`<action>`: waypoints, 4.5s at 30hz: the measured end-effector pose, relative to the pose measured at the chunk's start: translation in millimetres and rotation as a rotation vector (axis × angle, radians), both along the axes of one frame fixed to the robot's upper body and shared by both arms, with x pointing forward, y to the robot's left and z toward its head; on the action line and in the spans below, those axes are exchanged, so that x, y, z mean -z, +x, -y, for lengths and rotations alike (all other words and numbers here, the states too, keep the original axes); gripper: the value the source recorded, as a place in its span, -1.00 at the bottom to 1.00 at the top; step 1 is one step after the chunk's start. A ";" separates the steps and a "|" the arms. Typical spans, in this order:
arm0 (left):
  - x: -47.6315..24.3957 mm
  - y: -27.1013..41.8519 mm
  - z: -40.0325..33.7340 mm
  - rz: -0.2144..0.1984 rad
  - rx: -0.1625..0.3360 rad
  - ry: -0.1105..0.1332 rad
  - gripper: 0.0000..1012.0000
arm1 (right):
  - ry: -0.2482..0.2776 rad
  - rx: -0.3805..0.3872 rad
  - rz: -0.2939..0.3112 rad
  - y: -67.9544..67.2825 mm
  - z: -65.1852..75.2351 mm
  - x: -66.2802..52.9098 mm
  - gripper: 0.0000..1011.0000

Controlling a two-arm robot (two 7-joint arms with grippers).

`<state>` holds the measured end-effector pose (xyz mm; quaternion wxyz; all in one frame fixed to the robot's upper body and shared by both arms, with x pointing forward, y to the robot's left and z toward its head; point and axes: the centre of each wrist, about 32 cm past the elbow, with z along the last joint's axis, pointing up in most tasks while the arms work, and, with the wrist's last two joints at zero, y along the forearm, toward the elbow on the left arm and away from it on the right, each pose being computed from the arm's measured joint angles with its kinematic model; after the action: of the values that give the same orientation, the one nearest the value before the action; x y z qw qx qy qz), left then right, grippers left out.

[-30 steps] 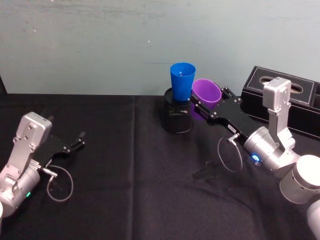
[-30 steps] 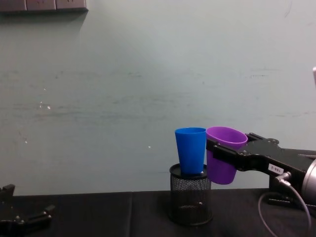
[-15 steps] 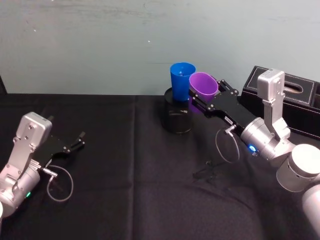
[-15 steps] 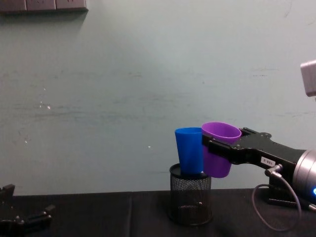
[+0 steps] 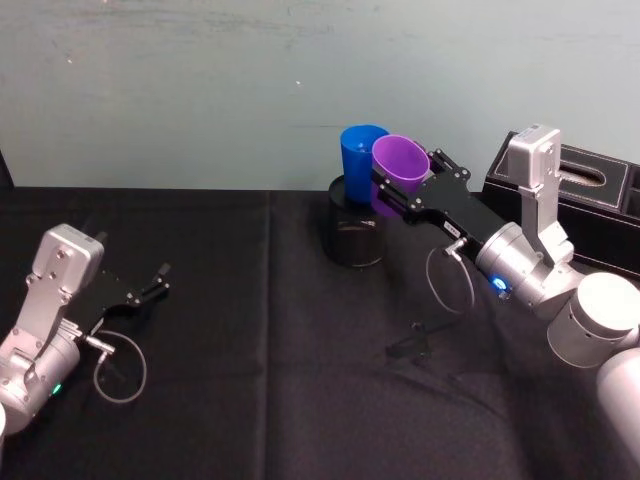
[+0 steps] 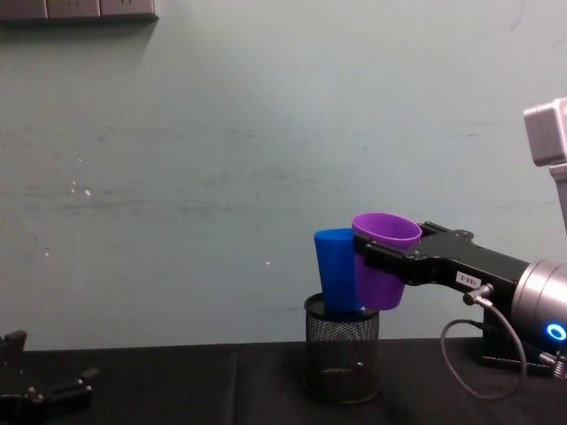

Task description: Pick up one cup with a gripper and tap it against the other cup.

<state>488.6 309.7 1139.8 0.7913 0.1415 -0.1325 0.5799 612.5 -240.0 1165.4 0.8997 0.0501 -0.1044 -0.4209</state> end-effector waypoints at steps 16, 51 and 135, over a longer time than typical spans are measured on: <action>0.0 0.0 0.0 0.000 0.000 0.000 1.00 | 0.000 -0.024 0.003 9.4 -4.9 0.5 0.43; 0.0 0.0 0.0 0.000 0.000 0.000 1.00 | -0.002 -0.050 0.004 12.9 -4.3 -0.5 0.43; 0.0 0.0 0.0 0.000 0.000 0.000 1.00 | -0.045 -0.070 -0.062 -42.7 13.4 -16.7 0.43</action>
<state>488.6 309.7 1139.8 0.7913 0.1415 -0.1325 0.5799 569.8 -253.4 1182.1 0.9175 0.0202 -0.0842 -0.3882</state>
